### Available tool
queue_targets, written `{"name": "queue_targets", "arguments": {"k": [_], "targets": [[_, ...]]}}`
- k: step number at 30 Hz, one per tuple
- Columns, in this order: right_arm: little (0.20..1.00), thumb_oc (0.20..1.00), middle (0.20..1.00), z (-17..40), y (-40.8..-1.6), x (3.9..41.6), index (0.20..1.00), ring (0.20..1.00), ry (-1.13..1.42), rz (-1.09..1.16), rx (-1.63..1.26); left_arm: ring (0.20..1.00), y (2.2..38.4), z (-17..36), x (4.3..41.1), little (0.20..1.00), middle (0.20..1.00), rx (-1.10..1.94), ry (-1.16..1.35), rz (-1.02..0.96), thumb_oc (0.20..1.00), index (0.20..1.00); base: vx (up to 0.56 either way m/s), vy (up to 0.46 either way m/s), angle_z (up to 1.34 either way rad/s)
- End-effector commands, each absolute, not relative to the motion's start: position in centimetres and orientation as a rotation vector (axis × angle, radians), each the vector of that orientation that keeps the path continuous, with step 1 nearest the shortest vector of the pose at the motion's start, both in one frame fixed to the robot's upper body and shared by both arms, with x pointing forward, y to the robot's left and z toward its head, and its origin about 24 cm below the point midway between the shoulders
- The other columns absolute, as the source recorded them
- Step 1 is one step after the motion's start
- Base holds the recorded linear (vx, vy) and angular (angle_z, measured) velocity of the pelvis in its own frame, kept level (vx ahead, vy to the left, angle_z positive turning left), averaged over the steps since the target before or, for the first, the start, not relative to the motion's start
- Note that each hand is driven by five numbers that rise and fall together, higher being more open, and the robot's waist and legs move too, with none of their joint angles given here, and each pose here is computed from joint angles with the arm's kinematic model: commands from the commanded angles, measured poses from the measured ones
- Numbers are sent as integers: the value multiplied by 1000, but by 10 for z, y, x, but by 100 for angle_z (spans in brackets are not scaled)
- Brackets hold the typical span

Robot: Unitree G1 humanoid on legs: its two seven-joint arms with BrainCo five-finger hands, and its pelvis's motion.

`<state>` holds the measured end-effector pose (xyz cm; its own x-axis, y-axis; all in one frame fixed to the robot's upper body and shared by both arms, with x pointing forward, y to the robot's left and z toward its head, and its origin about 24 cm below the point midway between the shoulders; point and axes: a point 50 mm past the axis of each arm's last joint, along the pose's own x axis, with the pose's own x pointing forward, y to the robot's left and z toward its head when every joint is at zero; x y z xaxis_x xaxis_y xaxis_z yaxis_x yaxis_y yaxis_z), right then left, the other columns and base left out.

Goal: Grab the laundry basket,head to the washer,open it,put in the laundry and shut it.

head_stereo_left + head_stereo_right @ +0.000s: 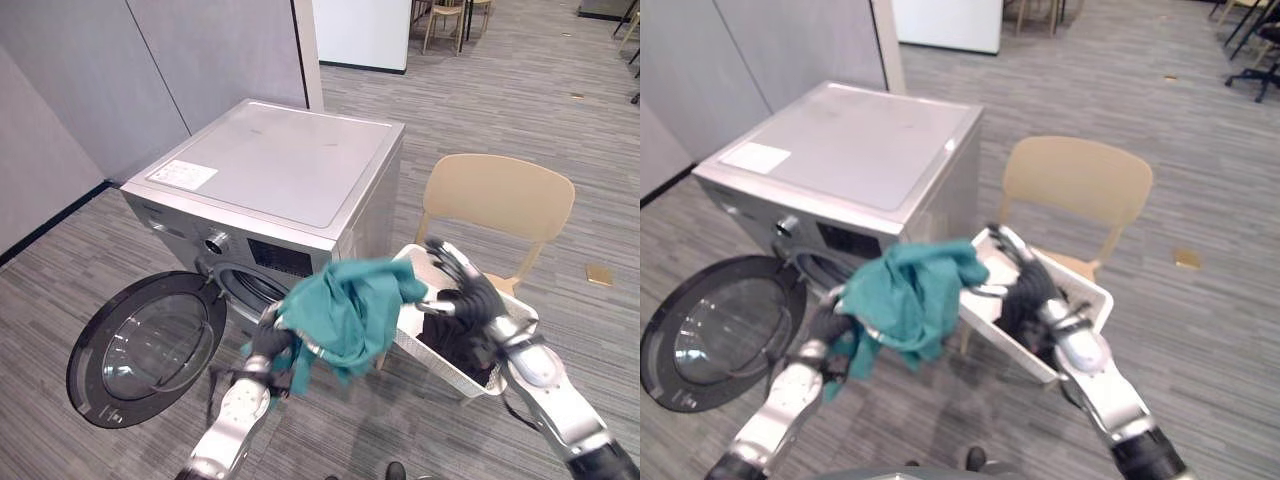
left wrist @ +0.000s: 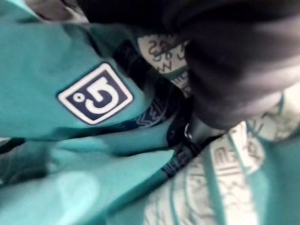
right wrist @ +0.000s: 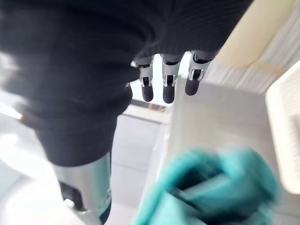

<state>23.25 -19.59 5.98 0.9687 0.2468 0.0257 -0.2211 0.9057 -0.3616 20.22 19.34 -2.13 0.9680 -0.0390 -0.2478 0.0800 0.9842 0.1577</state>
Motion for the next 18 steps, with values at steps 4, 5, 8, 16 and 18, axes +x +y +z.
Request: {"name": "queue_targets", "arguments": {"k": [4,5,8,16,18], "targets": [[1000,1000,1000,24,-222,214,1000,1000,109,224,-529,200,240,-41,187,200,200,171,366,71,200,200,-18,-21,3],[1000,1000,1000,7,-230,209,1000,1000,195,224,-550,200,250,-55,176,200,200,163,443,119,200,200,-31,-16,-1],[1000,1000,1000,-14,-233,206,1000,1000,289,235,-565,200,262,-71,166,200,200,167,535,184,200,200,-100,-26,10],[1000,1000,1000,-52,-230,199,1000,1000,443,191,-540,200,272,-80,167,200,200,100,571,325,200,200,-92,-28,50],[1000,1000,1000,-59,-231,196,1000,1000,478,169,-536,200,272,-79,170,200,200,94,558,333,200,200,28,22,80]]}}
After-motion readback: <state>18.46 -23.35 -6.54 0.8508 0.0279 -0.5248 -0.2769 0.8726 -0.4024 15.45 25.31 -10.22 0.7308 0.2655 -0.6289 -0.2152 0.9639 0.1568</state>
